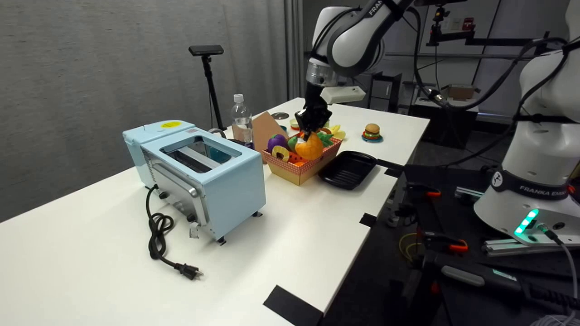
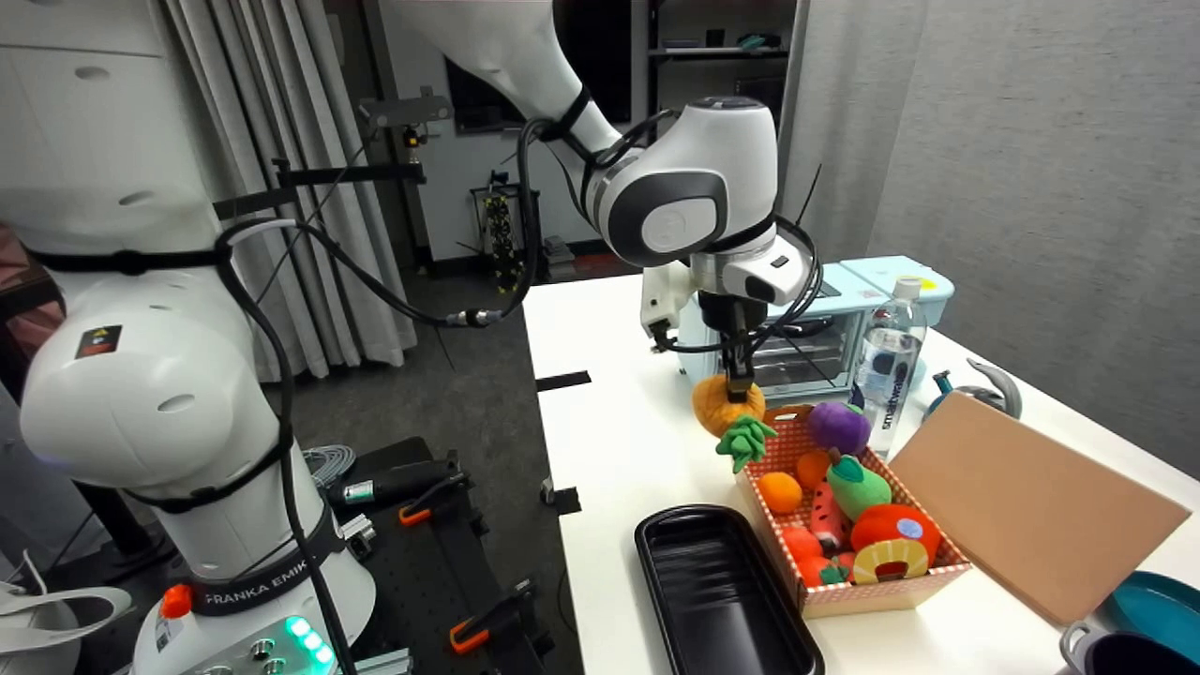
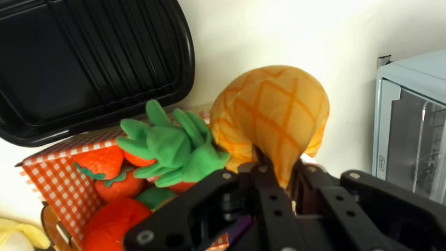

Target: Take the pineapple and purple plush toys out of the box and put them on the counter

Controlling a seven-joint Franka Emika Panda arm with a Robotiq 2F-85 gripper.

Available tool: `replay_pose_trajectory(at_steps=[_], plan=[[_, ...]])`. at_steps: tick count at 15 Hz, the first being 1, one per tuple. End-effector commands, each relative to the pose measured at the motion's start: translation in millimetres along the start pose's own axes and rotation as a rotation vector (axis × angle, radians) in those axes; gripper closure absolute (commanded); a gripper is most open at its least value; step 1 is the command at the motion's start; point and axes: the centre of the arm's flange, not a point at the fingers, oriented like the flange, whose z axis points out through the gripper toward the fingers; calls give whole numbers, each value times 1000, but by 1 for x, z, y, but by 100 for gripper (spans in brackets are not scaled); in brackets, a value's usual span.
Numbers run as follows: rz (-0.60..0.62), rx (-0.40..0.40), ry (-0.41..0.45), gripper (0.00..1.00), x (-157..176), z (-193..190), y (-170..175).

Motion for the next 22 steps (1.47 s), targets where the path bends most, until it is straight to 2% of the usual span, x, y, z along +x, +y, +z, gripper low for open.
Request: replay_pose_trajectory(at_steps=[1,6,10,13,15,22], plan=[[101,64,54,97,-22,-23,26],[220,143,84,97,-57,-38,55],[260,144,115,97,-91,-49,72],[273,136,125,97,-101,-50,78],[256,119,104,61,-94,-49,72],[151,78,57,8,-95,-27,48]])
